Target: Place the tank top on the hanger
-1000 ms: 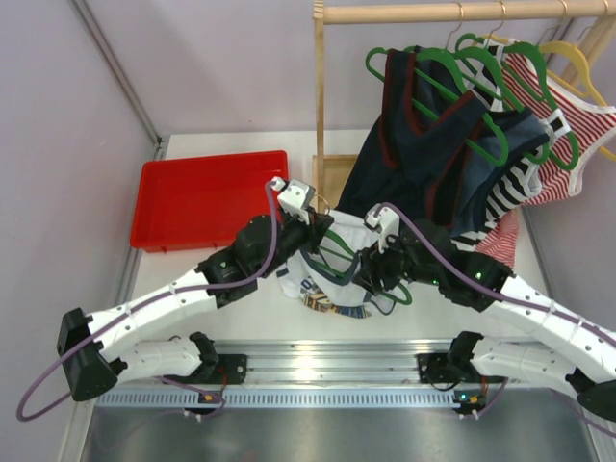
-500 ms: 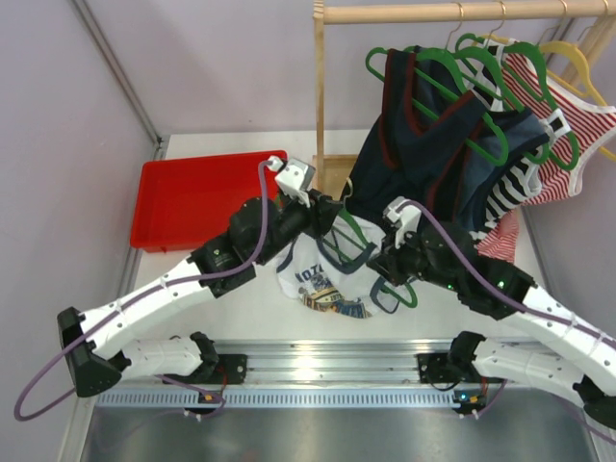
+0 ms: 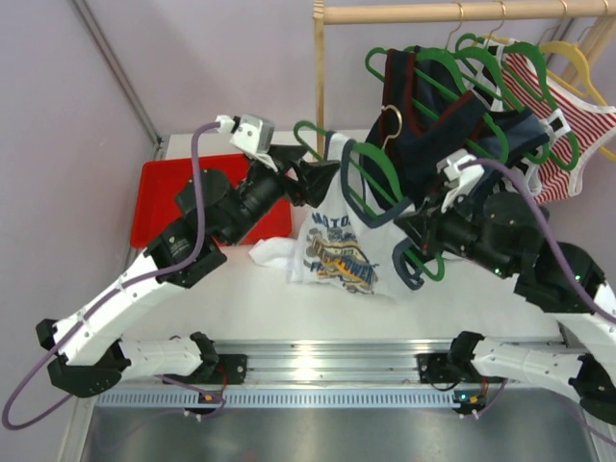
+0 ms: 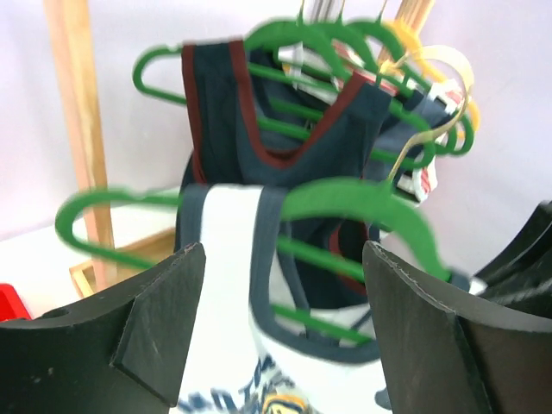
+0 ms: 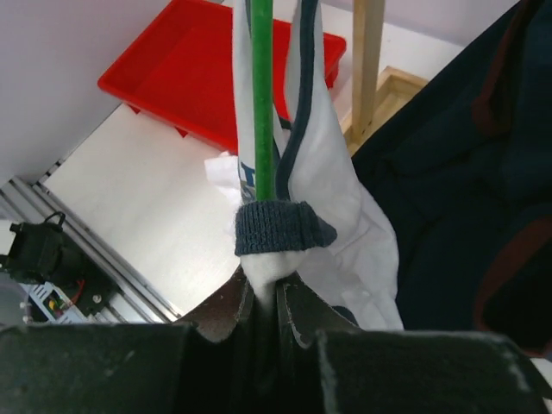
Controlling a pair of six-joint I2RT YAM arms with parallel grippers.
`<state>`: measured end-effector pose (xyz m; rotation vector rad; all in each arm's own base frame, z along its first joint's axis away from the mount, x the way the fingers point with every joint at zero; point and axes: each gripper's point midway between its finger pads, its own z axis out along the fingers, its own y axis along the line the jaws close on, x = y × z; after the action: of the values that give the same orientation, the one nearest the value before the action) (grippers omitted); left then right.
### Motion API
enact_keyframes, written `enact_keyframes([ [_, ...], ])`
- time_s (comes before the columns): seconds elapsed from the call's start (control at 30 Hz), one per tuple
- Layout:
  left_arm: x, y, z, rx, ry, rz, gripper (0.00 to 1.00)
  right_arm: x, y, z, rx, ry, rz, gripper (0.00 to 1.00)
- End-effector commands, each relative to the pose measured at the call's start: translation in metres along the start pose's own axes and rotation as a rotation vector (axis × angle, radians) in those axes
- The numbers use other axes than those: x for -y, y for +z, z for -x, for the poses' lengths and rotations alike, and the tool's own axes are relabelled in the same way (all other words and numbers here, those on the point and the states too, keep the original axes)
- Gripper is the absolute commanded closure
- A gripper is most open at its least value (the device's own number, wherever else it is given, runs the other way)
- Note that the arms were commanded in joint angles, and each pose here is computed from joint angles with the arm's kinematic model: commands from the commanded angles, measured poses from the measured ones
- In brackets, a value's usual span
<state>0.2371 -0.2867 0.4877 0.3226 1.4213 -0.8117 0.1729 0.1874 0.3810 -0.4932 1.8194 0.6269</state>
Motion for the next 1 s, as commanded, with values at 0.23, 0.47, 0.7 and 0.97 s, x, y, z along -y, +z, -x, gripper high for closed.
enact_keyframes([
  [0.23, -0.015, -0.016, 0.032, 0.049, -0.003, 0.091, 0.25, 0.02, -0.04, 0.122, 0.158, -0.041, -0.184, 1.0],
  [0.47, -0.051, -0.02, -0.011, -0.01, -0.029, 0.27, 0.39, 0.027, -0.078, 0.178, 0.3, -0.032, -0.226, 1.0],
  [0.7, -0.096, -0.025, -0.102, -0.118, -0.047, 0.475, 0.45, 0.025, -0.053, 0.16, 0.224, -0.033, -0.24, 1.0],
  [0.97, -0.092, -0.021, -0.124, -0.164, -0.068, 0.447, 0.46, 0.032, -0.037, 0.118, 0.112, -0.001, -0.27, 1.0],
])
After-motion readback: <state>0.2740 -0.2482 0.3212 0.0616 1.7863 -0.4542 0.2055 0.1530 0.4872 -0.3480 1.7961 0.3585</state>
